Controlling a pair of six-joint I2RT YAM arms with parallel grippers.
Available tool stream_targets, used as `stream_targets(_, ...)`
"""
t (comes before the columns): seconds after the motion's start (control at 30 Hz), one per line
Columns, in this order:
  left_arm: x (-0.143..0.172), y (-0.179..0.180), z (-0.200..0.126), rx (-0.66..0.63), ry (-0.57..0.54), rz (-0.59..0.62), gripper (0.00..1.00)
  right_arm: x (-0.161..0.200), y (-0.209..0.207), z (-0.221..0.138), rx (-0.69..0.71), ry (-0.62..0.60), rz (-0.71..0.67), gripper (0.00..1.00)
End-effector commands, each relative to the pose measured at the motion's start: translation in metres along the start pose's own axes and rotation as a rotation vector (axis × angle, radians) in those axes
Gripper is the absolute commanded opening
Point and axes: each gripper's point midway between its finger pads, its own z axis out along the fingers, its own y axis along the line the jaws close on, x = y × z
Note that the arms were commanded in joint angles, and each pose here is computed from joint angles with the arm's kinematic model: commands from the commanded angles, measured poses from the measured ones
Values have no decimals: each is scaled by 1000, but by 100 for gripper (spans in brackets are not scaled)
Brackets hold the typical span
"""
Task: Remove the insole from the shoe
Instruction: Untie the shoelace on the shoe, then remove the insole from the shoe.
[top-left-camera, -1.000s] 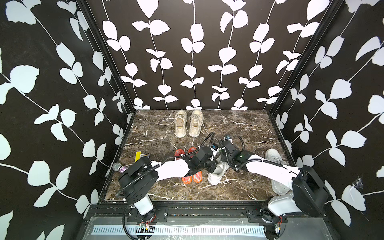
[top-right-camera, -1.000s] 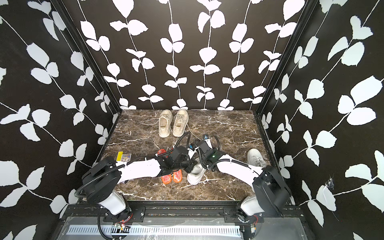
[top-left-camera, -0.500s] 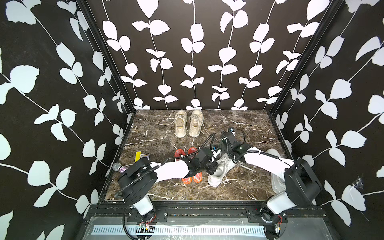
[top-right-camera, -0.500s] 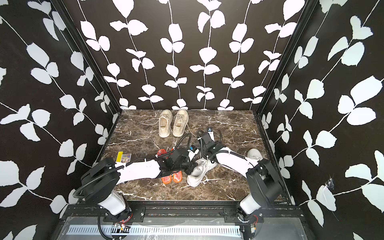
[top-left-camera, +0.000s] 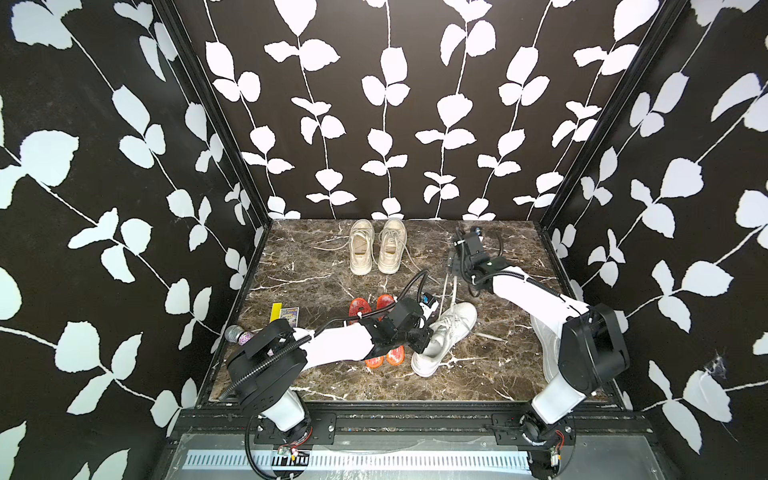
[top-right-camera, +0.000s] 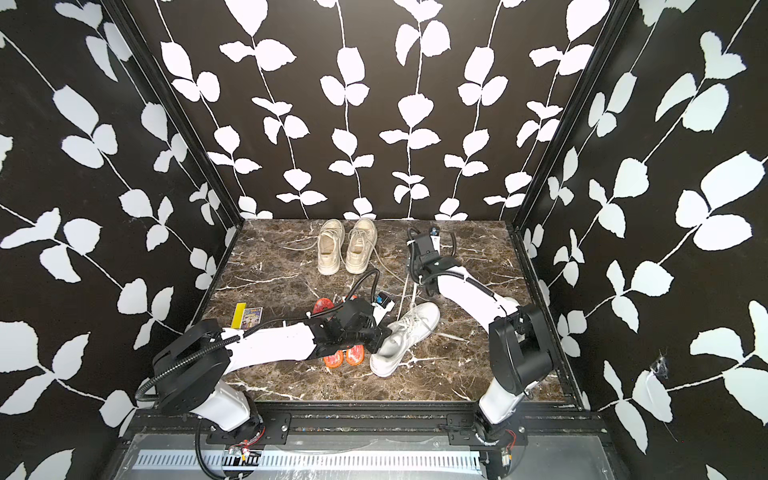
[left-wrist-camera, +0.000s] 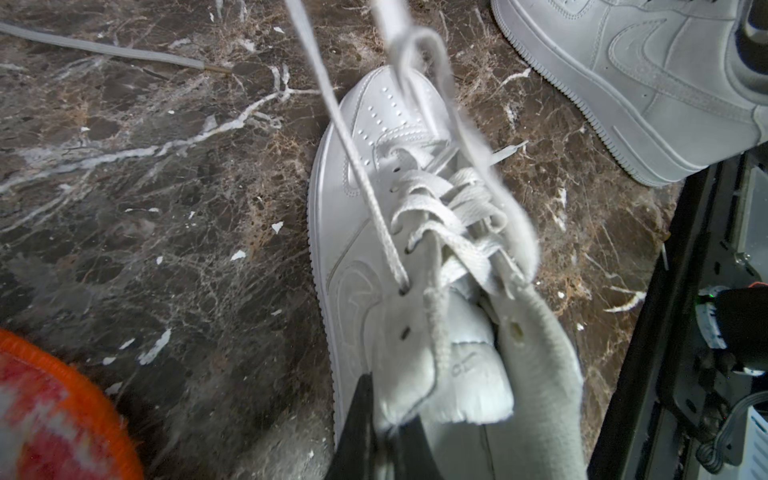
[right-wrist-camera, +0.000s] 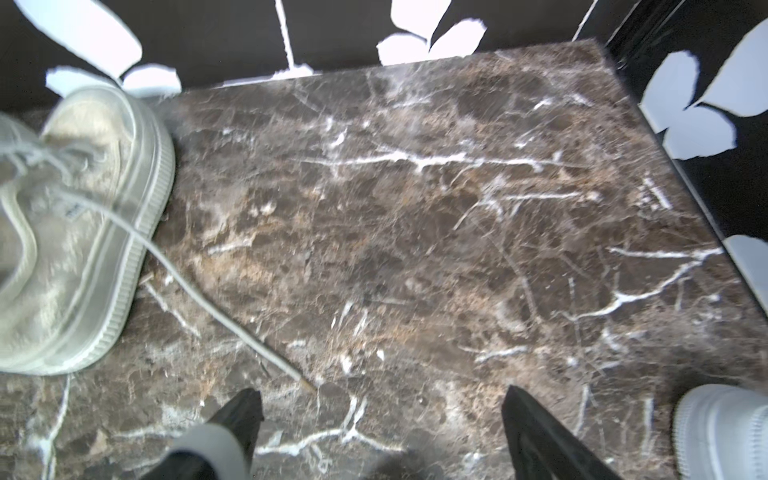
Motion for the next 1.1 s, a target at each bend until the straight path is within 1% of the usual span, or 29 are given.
stream_targets(0.0,-27,-13,-16,35,-99,0,0,-12,-8,-7,23,2,0,92)
stream_targets(0.07,-26,-12,-16,31,-101,-2,0,-13,-8,-11,10,0,-24,95)
stream_targets(0.17,-27,-11,-17,24,-104,-1,0,-11,-15,-15,33,19,-51,98)
stream_targets(0.23,-27,-9,-17,17,-105,-3,0,-8,-19,-21,39,32,-62,99)
stream_targets(0.27,-28,-8,-17,6,-106,-9,0,-7,-20,-28,16,33,-59,98)
stream_targets(0.33,-30,-1,-16,-34,-108,-28,0,7,-16,-39,-62,53,-47,97)
stream_targets(0.4,-38,6,-16,-79,-132,-64,0,24,-11,-53,-141,75,-30,95)
stream_targets(0.57,-57,11,-14,-120,-180,-141,0,71,-17,-85,-163,126,-50,92)
stream_targets(0.73,-61,24,-10,-197,-197,-216,0,111,-11,-106,-248,165,-53,87)
stream_targets(0.77,-63,23,-7,-188,-202,-231,0,120,-5,-109,-280,179,-58,86)
stream_targets(0.83,-69,10,3,-113,-206,-241,0,134,6,-112,-348,209,-44,82)
stream_targets(0.87,-70,3,8,-79,-194,-248,0,139,12,-114,-382,219,-33,80)
stream_targets(0.93,-72,-3,16,-54,-175,-269,0,146,23,-117,-430,228,-20,78)
stream_targets(1.03,-70,-4,16,-52,-187,-288,1,155,28,-113,-423,250,-33,74)
stream_targets(1.07,-69,-4,14,-55,-199,-288,5,156,28,-111,-410,255,-38,71)
